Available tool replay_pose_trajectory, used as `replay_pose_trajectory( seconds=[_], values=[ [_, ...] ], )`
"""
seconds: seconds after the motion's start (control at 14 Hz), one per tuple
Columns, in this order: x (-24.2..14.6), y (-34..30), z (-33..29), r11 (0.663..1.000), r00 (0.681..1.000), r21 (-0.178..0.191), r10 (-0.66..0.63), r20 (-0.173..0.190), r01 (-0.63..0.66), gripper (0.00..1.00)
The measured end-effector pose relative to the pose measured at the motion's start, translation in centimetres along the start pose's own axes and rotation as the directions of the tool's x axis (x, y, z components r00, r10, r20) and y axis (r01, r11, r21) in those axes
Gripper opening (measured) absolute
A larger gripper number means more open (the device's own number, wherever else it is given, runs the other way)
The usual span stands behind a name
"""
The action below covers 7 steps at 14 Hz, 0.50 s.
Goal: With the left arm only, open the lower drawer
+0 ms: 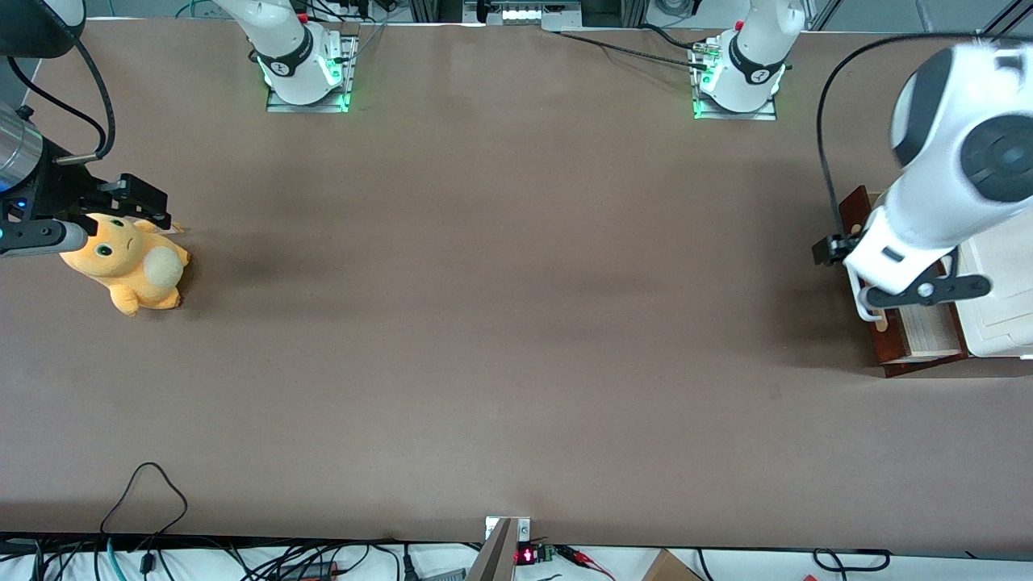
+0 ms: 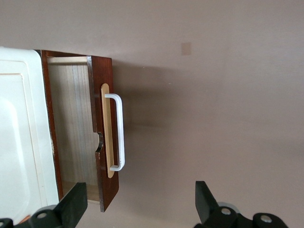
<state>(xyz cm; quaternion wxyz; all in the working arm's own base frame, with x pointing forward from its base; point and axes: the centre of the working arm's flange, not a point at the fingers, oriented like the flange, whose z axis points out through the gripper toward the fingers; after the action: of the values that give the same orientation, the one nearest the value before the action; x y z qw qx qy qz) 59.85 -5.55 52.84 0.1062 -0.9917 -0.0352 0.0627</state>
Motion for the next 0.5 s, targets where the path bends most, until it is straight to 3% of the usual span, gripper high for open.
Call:
replay_pose_trajectory(
  seconds=[0.14,0.21,0.36,0.5],
  values=[
    [-1.0,-1.9,-1.9,0.995,0.999,-0.098,0.032,-0.017,-0.033,1.0],
    [-1.3,-3.0,-2.4,0.991,0.999,-0.128,0.044,-0.027,-0.047,1.0],
    [-2.0,-4.3,-3.1,0.986,0.997,-0.152,0.059,-0.042,-0.065,1.0],
    [-2.4,-4.2,-3.3,0.985,0.996,-0.154,0.069,-0.048,-0.075,1.0]
  ],
)
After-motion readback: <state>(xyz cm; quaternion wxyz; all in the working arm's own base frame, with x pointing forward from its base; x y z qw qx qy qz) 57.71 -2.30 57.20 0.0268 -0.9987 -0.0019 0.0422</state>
